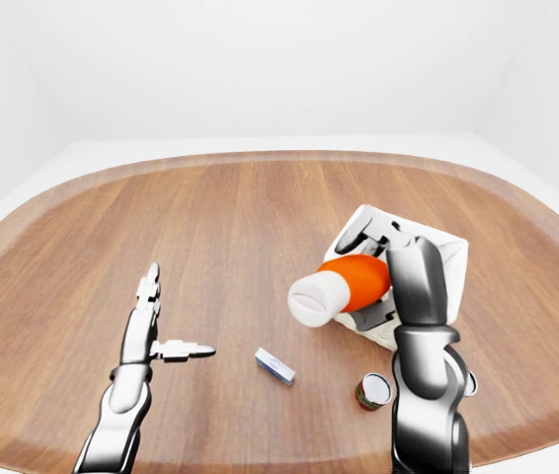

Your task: Pick up the ketchup, and put it in the basket.

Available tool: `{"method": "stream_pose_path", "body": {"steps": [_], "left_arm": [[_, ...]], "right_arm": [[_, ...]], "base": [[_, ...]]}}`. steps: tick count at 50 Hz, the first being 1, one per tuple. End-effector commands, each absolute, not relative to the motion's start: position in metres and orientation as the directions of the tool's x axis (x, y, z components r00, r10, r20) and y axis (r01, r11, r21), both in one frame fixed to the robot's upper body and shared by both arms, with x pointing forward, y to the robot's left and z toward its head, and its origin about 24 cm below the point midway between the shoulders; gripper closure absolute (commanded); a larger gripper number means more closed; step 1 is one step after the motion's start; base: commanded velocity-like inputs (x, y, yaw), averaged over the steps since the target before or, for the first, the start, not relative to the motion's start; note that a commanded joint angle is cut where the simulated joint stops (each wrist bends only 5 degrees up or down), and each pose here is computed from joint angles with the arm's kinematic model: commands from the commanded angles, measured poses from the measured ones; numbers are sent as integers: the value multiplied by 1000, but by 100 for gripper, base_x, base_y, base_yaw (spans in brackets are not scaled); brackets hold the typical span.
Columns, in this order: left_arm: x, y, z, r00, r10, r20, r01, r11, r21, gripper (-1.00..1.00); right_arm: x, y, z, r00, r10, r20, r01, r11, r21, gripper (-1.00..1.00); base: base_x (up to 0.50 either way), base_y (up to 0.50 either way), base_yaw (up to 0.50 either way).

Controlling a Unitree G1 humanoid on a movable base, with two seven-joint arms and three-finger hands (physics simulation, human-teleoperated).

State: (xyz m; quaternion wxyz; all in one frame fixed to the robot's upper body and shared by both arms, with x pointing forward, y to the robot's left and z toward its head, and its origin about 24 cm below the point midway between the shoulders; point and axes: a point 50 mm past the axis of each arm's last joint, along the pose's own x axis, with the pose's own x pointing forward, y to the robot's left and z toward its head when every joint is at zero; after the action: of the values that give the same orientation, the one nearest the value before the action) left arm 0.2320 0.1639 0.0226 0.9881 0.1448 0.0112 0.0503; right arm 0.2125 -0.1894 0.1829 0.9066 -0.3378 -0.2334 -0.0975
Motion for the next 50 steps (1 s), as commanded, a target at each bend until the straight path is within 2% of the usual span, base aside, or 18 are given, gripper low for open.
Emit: {"method": "stream_pose_path", "body": {"steps": [1, 6, 16, 33, 43, 50], "left_arm": [[232, 164, 22, 995, 104, -11, -96, 952, 289, -100], [231, 163, 21, 995, 103, -13, -94, 952, 292, -100], [231, 163, 22, 995, 103, -9, -96, 952, 291, -100], [233, 162, 20, 994, 106, -18, -97, 953, 287, -100], [232, 163, 20, 994, 108, -18, -99, 953, 287, -100], [232, 163, 19, 994, 109, -19, -99, 953, 287, -100]], "right_arm": [[230, -205, 192, 878, -7, 479, 350, 693, -631, 100], [239, -212, 191, 891, -16, 455, 348, 668, -658, 100], [253, -218, 199, 905, -5, 424, 363, 528, -768, 100], [272, -235, 209, 929, -28, 369, 347, 413, -842, 100], [282, -248, 223, 943, -54, 330, 332, 263, -906, 100], [288, -252, 223, 951, -80, 299, 309, 207, -928, 100]], "base": [[0, 0, 0], [0, 0, 0], [0, 0, 0], [0, 0, 0], [0, 0, 0], [0, 0, 0]]}}
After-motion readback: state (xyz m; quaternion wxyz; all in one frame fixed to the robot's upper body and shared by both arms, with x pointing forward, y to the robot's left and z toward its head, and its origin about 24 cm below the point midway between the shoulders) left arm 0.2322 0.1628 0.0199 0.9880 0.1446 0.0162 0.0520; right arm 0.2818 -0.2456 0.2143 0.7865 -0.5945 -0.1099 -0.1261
